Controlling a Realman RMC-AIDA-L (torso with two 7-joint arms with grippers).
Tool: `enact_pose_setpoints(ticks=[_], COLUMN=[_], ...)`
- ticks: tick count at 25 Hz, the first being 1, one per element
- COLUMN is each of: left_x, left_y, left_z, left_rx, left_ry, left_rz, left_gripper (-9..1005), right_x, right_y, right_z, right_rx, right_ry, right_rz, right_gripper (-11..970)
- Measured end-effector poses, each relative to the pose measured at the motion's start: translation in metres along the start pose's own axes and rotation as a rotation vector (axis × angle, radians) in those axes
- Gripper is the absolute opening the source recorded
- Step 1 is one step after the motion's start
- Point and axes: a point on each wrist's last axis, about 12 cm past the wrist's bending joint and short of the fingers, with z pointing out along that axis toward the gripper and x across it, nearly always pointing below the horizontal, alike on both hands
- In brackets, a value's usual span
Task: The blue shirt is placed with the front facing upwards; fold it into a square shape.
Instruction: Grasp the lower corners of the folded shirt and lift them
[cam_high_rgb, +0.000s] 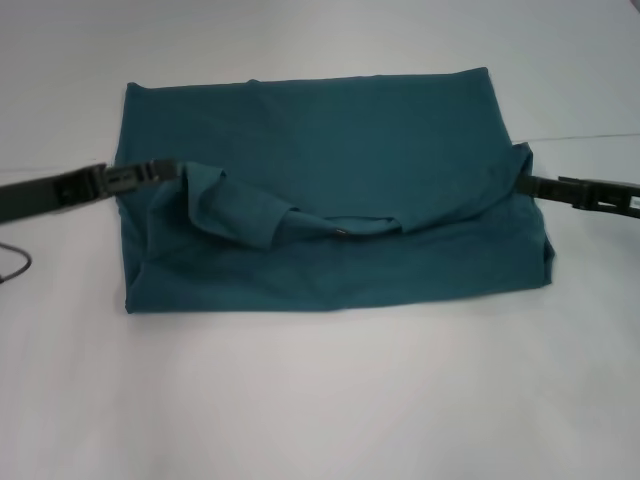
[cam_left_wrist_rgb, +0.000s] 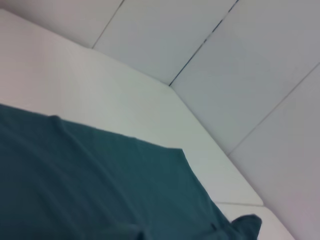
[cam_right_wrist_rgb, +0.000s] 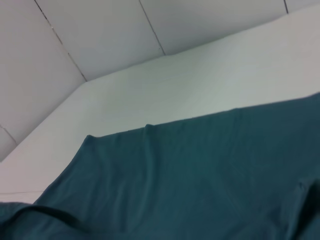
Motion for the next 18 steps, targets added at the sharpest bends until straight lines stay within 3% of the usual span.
enact_pose_setpoints(ticks=[9,18], left_x=[0.027,0.039], left_y=[0.018,0.024], left_z=[-0.021,-0.023], left_rx=[-0.071,-0.117], left_ry=[0.033,0.110], left_rz=[-0.009,0.036], left_gripper=[880,880], right_x=[0.001,0.010], right_y=[-0.012,-0.006], right_z=[-0.020,-0.013], right_rx=[0.001,0.006], right_ry=[0.109,0.244], right_rz=[0.095,0.181], right_gripper=[836,835])
